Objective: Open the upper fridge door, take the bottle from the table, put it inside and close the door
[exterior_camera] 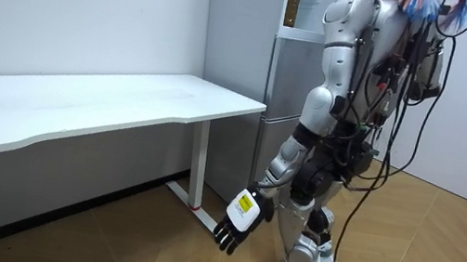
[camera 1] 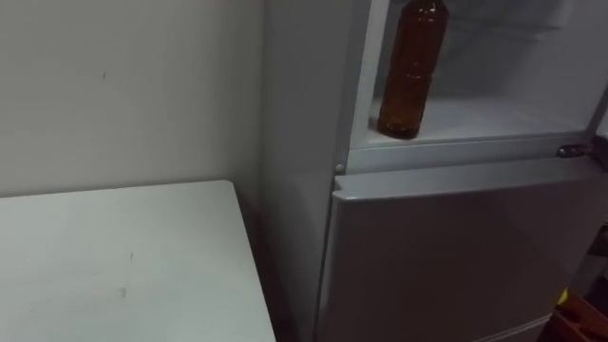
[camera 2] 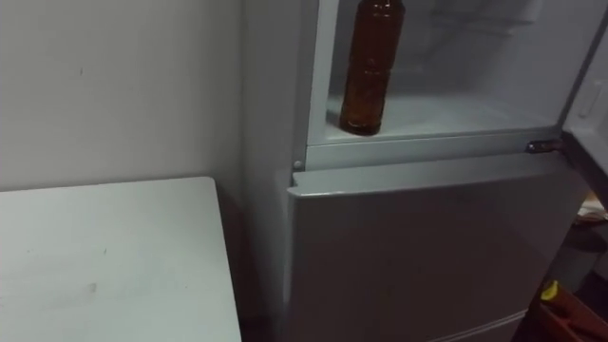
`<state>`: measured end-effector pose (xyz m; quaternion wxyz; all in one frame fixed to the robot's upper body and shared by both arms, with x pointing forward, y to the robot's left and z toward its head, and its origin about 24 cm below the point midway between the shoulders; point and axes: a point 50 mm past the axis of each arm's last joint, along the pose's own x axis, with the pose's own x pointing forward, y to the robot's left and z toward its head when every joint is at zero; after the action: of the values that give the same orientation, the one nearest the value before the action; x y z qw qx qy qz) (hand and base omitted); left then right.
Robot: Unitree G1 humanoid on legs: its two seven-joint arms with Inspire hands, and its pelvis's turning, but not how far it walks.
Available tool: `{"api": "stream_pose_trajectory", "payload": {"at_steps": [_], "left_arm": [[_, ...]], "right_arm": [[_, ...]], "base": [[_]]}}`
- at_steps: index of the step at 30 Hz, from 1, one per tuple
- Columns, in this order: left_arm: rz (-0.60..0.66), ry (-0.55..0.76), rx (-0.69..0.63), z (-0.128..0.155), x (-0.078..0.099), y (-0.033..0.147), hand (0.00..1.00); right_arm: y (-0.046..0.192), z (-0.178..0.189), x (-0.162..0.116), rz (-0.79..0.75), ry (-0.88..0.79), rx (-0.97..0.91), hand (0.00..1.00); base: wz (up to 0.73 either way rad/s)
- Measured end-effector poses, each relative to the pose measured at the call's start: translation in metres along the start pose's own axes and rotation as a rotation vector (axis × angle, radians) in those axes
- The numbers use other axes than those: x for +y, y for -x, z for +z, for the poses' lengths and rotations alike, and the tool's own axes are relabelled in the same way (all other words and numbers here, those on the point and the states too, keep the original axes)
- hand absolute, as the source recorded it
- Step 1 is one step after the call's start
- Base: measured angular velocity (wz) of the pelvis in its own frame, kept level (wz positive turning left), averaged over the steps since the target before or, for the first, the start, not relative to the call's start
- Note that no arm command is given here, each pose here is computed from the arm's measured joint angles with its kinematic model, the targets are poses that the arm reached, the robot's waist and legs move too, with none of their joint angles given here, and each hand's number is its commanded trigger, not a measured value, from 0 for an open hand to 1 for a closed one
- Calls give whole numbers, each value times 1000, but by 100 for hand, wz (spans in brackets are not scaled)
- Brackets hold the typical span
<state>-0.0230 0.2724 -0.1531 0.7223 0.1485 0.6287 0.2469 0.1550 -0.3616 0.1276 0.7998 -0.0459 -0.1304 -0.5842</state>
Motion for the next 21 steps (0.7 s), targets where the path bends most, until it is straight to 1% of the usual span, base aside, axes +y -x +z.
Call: {"api": "stream_pose_trajectory", "payload": {"at_steps": [9,13,18,21], "left_arm": [[17,0,-1,0,1,0,0],[17,-2,6,-1,1,0,0],[17,-2,3,0,1,0,0],[21,-4,2,0,2,-1,0]], "right_arm": [[1,3,2,15,0,0,0],[5,4,7,41,7,2,0],[7,5,10,60,40,-24,0],[8,12,14,108,64,-81,0]], "base": [[0],[-4],[0],[0]]}}
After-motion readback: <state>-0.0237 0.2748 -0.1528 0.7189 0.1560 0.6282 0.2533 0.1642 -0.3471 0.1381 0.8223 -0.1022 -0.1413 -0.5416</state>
